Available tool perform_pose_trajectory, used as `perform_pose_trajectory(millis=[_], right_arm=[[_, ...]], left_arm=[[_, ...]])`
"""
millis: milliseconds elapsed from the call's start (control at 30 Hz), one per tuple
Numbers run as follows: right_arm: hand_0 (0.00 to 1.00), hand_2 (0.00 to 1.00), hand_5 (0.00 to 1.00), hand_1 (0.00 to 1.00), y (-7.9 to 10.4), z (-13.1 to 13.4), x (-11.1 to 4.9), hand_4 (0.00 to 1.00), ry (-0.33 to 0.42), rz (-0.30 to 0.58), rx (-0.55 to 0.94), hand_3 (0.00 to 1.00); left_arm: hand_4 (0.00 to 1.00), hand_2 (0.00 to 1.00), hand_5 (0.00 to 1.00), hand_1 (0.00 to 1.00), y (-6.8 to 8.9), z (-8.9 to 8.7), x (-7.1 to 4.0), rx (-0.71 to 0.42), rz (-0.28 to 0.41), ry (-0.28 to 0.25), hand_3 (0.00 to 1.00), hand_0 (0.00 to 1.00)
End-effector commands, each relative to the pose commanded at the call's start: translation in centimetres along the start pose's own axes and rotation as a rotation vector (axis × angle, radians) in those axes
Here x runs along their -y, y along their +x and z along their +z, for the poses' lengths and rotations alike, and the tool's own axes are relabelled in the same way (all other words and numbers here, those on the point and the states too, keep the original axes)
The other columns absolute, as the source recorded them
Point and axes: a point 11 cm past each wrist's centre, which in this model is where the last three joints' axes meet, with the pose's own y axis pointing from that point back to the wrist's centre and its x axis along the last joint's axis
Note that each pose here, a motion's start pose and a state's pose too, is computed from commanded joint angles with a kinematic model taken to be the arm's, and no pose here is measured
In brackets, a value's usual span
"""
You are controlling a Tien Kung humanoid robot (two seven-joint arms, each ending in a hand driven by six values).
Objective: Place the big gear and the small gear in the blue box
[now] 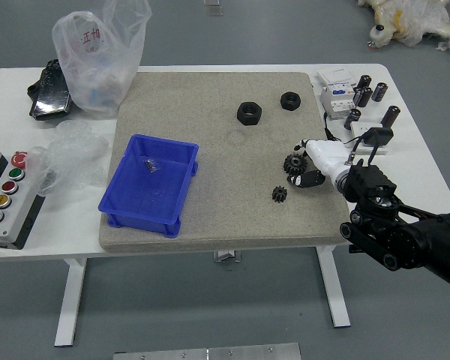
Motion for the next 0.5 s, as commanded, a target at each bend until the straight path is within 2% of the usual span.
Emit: perform_pose_trajectory(millis=[200,233,300,500], right_arm=[[0.48,0.436,0.095,0.548,0.2,-0.2,-0.1,0.502,0.017,0.022,0.017,0.536],[0.477,0.376,0.07,0.524,0.3,-0.3,-0.1,0.491,0.022,0.027,0.021,0.506],[0.477,0.376,0.07,0.524,0.4,-0.6,-0.2,0.491,0.032,0.036,0.026,0.506],[0.474,0.372,0.062,0.526,1.8,-2.7,-0.7,0.5,0.104,0.078,0.047,0.506]], left_arm=[[0.691,0.698,0.474,0.71,0.0,0.0,0.0,0.0,0.0,-0.001,0.745,0.749],[0.692,0.698,0.475,0.71,0.0,0.0,0.0,0.0,0.0,-0.002,0.745,0.749],[0.692,0.698,0.475,0.71,0.0,0.0,0.0,0.0,0.0,-0.002,0.745,0.749],[0.691,0.698,0.475,0.71,0.0,0.0,0.0,0.0,0.001,-0.005,0.745,0.749]])
